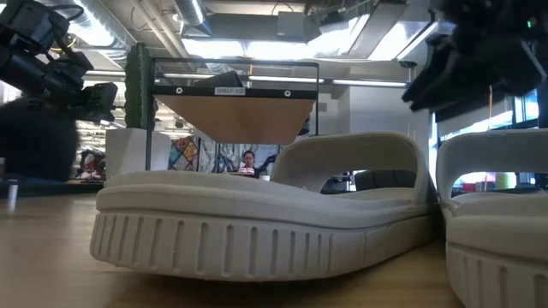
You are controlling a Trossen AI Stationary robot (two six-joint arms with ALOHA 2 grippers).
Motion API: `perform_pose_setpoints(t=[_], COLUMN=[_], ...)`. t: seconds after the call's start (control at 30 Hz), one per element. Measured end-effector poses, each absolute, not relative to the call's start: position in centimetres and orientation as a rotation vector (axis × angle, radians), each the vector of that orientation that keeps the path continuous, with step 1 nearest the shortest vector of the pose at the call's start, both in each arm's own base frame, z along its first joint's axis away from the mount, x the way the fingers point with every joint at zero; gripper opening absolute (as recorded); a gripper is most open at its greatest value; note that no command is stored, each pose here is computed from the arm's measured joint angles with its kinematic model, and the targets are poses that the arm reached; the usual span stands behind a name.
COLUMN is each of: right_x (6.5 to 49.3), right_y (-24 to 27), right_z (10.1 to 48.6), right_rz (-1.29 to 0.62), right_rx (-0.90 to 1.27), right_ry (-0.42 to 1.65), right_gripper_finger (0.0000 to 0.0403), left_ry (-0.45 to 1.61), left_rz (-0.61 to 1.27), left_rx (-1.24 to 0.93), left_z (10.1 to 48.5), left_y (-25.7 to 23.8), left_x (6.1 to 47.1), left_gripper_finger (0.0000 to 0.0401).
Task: Pick and place slides into the shelf
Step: Put the black slide on the shelf
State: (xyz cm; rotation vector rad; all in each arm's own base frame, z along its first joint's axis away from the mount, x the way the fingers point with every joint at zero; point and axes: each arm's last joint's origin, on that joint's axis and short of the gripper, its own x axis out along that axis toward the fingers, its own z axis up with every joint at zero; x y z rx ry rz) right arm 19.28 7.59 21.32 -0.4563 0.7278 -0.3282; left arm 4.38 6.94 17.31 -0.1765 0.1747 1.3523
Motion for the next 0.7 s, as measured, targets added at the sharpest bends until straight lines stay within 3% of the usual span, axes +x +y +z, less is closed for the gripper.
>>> perform_pose_setpoints(t=[0.43, 0.7], right_x=[18.4, 18.7], right_y=[7.1, 6.8], right_z=[16.4, 15.4], right_rz=[-0.224, -0.169], right_rx=[-0.481, -0.598], right_ry=[0.763, 0.764], right_gripper_finger=[0.0188, 0.0188], left_ry=[0.174, 0.174], left_rz=[1.353, 1.353], left_rx=[-0.176, -0.176], left_z=[17.3, 17.3], left_y=[6.9, 6.9], left_x=[4.4, 4.4], left_gripper_finger=[0.0147, 0.0147])
